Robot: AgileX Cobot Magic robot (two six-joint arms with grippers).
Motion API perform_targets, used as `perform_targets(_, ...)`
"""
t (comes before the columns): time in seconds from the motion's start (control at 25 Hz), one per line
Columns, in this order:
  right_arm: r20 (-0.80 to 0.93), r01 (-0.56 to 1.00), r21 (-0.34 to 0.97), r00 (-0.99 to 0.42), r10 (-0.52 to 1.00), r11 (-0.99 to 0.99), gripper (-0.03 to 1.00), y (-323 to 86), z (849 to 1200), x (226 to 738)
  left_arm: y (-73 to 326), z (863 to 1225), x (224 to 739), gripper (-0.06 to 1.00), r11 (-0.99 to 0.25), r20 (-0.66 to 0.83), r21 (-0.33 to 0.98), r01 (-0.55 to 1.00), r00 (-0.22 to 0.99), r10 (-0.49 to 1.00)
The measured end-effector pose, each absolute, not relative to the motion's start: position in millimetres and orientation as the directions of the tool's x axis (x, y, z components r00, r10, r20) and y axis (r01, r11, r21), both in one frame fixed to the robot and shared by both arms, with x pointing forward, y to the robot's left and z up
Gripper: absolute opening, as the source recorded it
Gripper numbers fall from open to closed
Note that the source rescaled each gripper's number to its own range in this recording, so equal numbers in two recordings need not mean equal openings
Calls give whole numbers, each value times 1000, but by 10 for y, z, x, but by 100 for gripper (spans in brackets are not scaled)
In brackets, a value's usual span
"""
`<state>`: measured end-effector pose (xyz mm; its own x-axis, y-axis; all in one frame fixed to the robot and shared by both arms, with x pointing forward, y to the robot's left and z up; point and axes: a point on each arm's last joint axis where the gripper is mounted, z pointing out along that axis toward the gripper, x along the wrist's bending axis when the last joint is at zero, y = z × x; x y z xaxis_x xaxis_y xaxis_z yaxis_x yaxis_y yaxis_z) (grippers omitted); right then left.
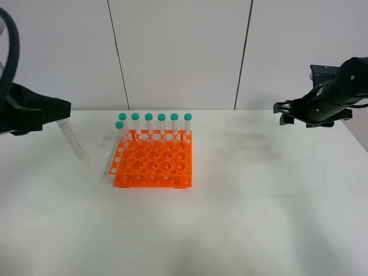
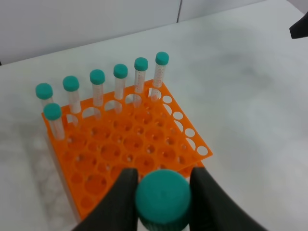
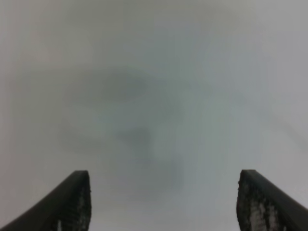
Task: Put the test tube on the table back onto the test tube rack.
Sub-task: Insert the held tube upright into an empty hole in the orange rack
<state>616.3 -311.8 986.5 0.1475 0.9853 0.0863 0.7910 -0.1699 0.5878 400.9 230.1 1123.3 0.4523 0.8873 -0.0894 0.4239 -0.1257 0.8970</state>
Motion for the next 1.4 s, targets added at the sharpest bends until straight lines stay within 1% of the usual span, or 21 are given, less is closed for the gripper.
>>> perform_targets(0.12, 138, 789, 571, 179, 974, -225, 97, -3287, 9863, 6146, 2301, 11233, 4009, 1, -126, -89, 897, 424, 452, 887)
perform_targets(0.24, 128, 792, 568, 184, 975, -224, 97, -3392, 9859, 6132, 2301, 11233, 4009, 1, -126, -89, 897, 424, 452, 887)
perform_targets(0.6, 83, 805, 568, 147, 986, -168, 97, -3409, 9854, 6124, 2301, 11233, 4009, 1, -126, -89, 897, 424, 452, 887)
perform_targets(0.72, 81, 806, 569, 143, 986, -163, 97, -3406, 9899, 6101, 2301, 11233, 4009, 1, -126, -89, 897, 424, 452, 887)
perform_targets(0.84, 82, 786, 598, 139, 987, -160, 97, -3399, 10056, 6052, 2301, 11233, 4009, 1, -126, -89, 897, 424, 452, 887)
perform_targets(1.04, 84, 734, 662, 128, 988, -151, 97, -3372, 10472, 5871, 2301, 11233, 4009, 1, -126, -89, 897, 424, 452, 887)
perform_targets(1.4, 74, 680, 723, 93, 993, -118, 97, -3277, 11233, 5225, 2301, 11232, 4008, 1, -126, -90, 897, 425, 453, 887)
